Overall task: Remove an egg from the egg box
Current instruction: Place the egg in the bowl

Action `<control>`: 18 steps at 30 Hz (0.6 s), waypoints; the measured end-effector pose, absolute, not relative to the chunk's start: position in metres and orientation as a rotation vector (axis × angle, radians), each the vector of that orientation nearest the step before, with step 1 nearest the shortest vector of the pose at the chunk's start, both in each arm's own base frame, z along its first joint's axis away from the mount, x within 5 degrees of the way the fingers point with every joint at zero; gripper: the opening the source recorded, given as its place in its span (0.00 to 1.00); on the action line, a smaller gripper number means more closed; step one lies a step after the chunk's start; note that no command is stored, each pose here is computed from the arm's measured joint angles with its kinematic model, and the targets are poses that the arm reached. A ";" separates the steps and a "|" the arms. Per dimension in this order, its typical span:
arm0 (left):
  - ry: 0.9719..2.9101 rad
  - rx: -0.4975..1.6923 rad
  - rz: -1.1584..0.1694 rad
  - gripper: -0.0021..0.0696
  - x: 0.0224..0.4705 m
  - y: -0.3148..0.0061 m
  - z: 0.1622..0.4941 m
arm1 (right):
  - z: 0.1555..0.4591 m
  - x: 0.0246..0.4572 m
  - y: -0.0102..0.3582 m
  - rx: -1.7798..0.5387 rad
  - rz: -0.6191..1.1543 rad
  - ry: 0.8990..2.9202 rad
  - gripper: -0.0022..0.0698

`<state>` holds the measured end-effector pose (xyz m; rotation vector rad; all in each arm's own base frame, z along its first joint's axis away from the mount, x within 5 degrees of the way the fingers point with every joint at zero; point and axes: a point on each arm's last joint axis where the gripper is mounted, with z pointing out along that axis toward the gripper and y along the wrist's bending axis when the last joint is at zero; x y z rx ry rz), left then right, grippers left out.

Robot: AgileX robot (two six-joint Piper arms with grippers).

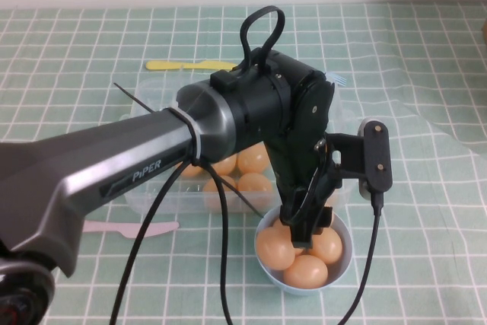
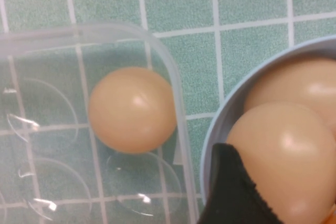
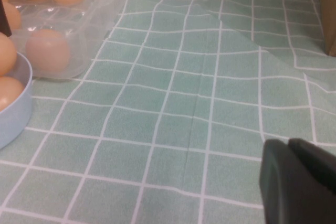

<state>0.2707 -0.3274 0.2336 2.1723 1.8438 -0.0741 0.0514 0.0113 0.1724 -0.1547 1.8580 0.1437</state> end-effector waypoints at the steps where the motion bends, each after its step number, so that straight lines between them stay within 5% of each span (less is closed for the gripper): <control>1: 1.843 2.169 -0.075 0.50 0.271 -0.328 0.234 | 0.172 0.051 0.011 -0.155 0.144 1.858 0.01; 10: 1.819 2.138 -0.070 0.71 0.272 -0.329 0.238 | 0.172 0.051 0.011 -0.155 0.144 1.858 0.01; 18: 1.758 2.063 -0.069 0.75 0.263 -0.318 0.279 | 0.172 0.051 0.011 -0.155 0.144 1.858 0.01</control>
